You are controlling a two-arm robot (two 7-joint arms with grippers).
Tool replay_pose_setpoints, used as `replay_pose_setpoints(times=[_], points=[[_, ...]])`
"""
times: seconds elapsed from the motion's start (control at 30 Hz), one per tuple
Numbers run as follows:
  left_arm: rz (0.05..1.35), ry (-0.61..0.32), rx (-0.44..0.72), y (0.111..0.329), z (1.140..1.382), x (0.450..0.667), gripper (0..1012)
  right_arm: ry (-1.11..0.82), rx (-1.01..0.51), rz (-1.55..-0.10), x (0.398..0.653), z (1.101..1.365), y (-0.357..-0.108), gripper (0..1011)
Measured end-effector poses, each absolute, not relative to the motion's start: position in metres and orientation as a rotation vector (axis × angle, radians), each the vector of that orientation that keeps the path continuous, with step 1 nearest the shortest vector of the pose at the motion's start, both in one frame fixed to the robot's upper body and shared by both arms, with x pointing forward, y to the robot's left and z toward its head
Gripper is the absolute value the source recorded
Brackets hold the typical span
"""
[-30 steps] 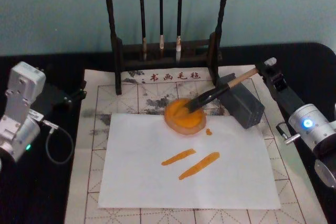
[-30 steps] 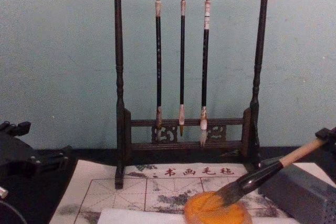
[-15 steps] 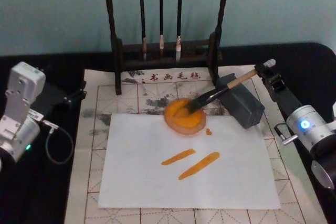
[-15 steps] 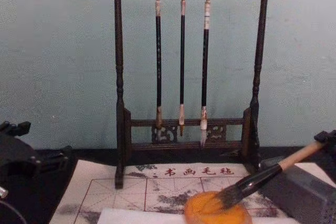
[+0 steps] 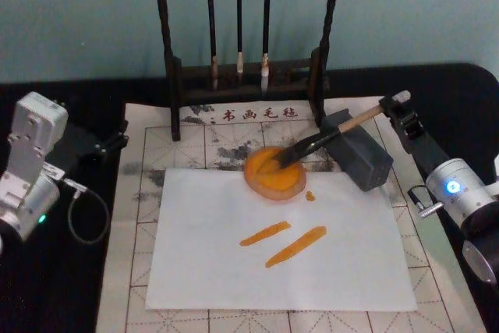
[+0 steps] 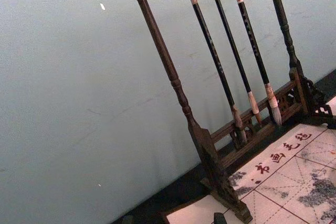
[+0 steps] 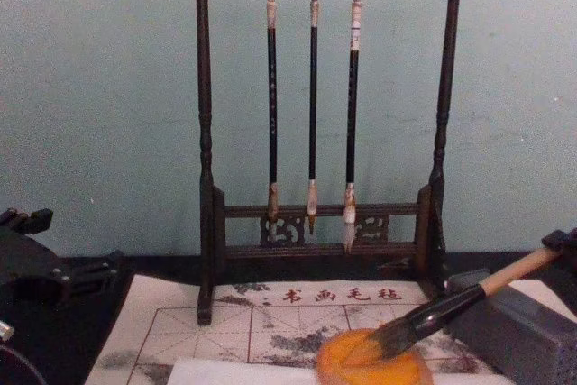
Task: Pick up the brush from the inkstone, write on the paper, then place the brush back to its original position.
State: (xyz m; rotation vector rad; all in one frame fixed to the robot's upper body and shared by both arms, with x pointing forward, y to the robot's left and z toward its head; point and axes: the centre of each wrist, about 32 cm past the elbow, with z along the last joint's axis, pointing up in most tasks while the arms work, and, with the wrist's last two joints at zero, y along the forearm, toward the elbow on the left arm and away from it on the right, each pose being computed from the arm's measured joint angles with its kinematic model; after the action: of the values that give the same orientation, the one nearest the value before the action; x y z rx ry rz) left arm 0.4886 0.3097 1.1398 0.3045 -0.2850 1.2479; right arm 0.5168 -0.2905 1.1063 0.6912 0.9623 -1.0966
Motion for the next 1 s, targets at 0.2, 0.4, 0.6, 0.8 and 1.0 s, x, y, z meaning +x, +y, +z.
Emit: replay_pose_setpoints(times=[0.2,0.4,0.6,0.8,1.0], points=[[1.248,-0.285,0.304,0.3097,1.1398,0.4886,1001,0.968,0.687,-1.096,0.5166,1.1061,-0.2911,198],[1.248,-0.285,0.304,0.3097,1.1398,0.4886,1001,0.970,0.684,-1.095,0.5165,1.1059,-0.2915,198],[1.248,-0.285,0.304,0.3097,1.1398,0.4886,1001,0.969,0.684,-1.095,0.5165,1.1059,-0.2916,198],[1.248,-0.285,0.304,0.3097,1.1398,0.4886,1001,0.969,0.684,-1.095,0.5165,1.1059,-0.2915,198],[1.248,-0.285,0.304,0.3097,1.1398,0.4886,1001,0.969,0.684,-1.094,0.5165,1.1059,-0.2912,198]])
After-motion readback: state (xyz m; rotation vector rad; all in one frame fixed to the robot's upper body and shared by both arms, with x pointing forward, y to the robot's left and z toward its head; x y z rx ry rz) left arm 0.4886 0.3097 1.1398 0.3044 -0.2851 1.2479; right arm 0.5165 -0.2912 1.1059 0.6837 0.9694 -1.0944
